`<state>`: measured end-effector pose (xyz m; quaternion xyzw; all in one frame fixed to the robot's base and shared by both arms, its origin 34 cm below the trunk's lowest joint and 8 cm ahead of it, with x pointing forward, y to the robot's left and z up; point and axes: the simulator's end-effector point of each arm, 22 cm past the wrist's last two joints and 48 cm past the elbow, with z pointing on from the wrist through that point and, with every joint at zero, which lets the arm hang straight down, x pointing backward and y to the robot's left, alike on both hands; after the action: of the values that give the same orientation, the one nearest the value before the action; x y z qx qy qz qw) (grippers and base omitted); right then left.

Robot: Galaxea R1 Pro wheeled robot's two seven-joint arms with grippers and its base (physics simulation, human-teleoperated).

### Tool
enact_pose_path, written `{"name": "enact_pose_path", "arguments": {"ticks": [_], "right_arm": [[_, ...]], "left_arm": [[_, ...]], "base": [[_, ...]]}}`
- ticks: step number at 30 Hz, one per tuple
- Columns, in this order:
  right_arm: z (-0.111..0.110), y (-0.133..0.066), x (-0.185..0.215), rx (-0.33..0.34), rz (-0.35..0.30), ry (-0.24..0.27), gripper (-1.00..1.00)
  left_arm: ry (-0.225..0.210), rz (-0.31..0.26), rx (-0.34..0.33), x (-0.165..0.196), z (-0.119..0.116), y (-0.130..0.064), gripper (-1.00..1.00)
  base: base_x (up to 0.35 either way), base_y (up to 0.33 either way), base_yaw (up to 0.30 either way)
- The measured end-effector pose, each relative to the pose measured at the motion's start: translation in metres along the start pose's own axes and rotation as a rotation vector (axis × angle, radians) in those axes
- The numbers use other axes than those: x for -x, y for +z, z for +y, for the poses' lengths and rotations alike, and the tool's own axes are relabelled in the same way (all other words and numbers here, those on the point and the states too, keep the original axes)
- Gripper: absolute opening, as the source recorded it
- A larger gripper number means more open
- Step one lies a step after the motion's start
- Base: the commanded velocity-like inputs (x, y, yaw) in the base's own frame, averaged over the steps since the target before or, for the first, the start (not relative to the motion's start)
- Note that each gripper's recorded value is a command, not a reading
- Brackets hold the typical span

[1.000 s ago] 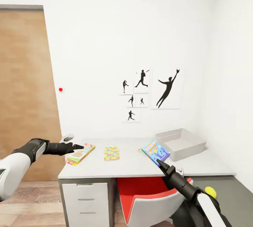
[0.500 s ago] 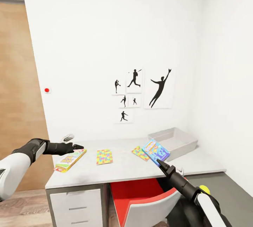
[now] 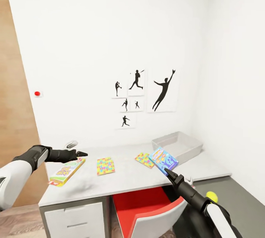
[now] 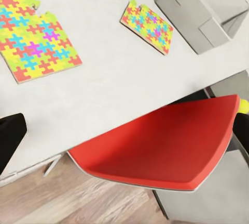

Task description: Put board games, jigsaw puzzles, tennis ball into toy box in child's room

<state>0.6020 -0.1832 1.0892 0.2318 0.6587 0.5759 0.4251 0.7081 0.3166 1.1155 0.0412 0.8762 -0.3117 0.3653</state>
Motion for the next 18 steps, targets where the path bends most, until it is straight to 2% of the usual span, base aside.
{"name": "enact_pose_path", "arguments": {"ticks": [3, 10, 18], "right_arm": [[-0.0021, 0.0001, -0.0003, -0.003, 0.001, 0.003, -1.00], [-0.0035, 0.0012, -0.0024, -0.005, 0.004, 0.006, -1.00], [-0.0028, 0.0012, -0.0027, -0.004, 0.003, 0.005, -1.00]], "left_arm": [[-0.002, 0.003, 0.002, -0.0013, 0.0017, 0.0015, 1.00], [-0.005, 0.007, 0.004, -0.0030, 0.0033, 0.0035, 1.00], [-0.003, 0.006, 0.006, -0.0023, 0.0030, 0.0027, 1.00]], "base": [[0.105, 0.129, -0.137], [0.154, 0.016, -0.063], [0.260, 0.000, -0.232]]}}
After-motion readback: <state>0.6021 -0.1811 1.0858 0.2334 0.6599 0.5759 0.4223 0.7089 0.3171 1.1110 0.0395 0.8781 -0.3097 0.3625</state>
